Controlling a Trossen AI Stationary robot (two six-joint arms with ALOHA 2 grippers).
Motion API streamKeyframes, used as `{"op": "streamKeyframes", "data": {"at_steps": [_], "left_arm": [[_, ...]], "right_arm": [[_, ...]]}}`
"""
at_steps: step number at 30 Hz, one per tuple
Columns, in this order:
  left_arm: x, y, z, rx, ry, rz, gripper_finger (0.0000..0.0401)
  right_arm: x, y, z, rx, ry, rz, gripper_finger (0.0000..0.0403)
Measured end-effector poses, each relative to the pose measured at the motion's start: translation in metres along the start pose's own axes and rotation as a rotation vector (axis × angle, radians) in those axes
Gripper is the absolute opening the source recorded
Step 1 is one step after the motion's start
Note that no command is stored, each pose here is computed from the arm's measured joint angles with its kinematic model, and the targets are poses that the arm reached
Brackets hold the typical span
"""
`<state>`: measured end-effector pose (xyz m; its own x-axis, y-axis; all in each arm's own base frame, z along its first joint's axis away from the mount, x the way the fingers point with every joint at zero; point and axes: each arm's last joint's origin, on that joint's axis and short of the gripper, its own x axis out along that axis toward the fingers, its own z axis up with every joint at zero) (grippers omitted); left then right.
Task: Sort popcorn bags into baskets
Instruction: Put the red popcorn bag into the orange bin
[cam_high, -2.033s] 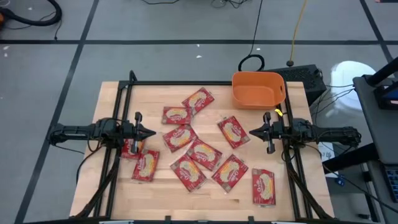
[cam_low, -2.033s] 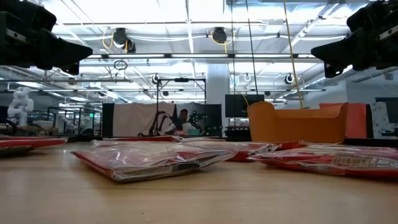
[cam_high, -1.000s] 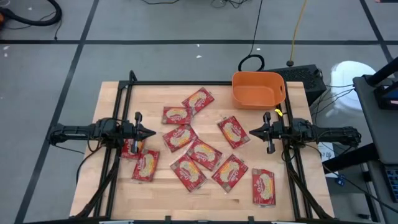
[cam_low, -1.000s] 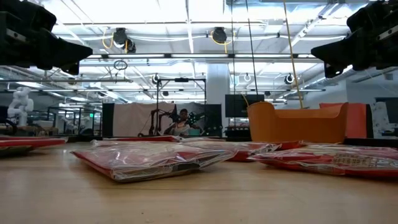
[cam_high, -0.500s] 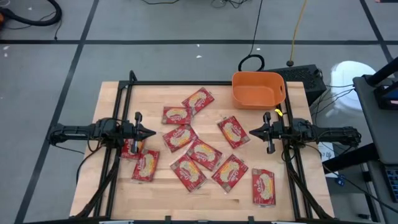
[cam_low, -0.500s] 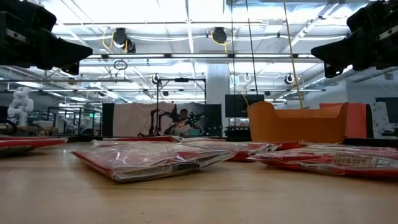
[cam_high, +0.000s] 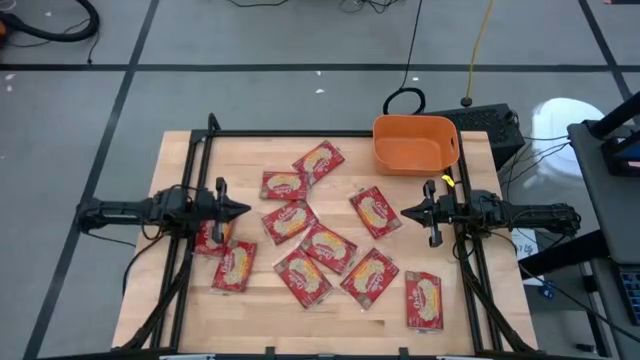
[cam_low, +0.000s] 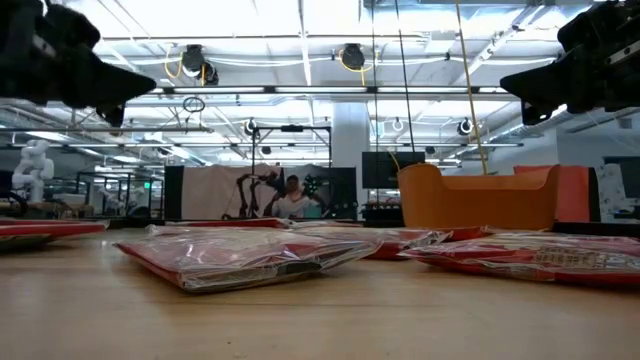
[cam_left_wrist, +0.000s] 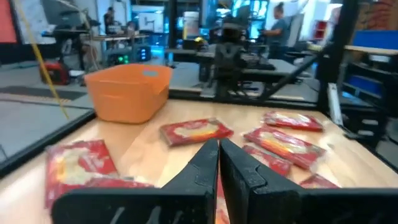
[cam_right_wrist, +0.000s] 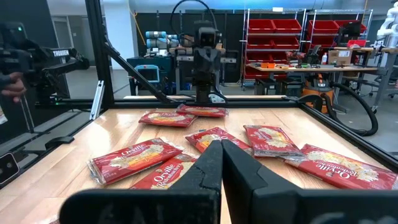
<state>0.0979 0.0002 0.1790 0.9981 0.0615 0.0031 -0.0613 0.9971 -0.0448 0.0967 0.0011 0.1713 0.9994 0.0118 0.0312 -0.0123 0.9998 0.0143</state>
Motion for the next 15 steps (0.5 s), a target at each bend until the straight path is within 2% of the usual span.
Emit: {"op": "streamKeyframes", "data": {"at_steps": [6,10,15], "left_arm": [[0.002,-0.002,0.051,0.019,-0.012,0.008,0.0007],[0.008,-0.005,0.096,0.046,-0.045,0.009,0.0004],[0.017,-0.008,0.153,0.106,0.013,0.014,0.0006]], "right_arm": [[0.0,0.0,0.0,0.0,0.001,0.0,0.0],[0.0,0.0,0.0,0.0,0.001,0.0,0.0],[0.0,0.0,0.0,0.0,0.001,0.0,0.0]]}}
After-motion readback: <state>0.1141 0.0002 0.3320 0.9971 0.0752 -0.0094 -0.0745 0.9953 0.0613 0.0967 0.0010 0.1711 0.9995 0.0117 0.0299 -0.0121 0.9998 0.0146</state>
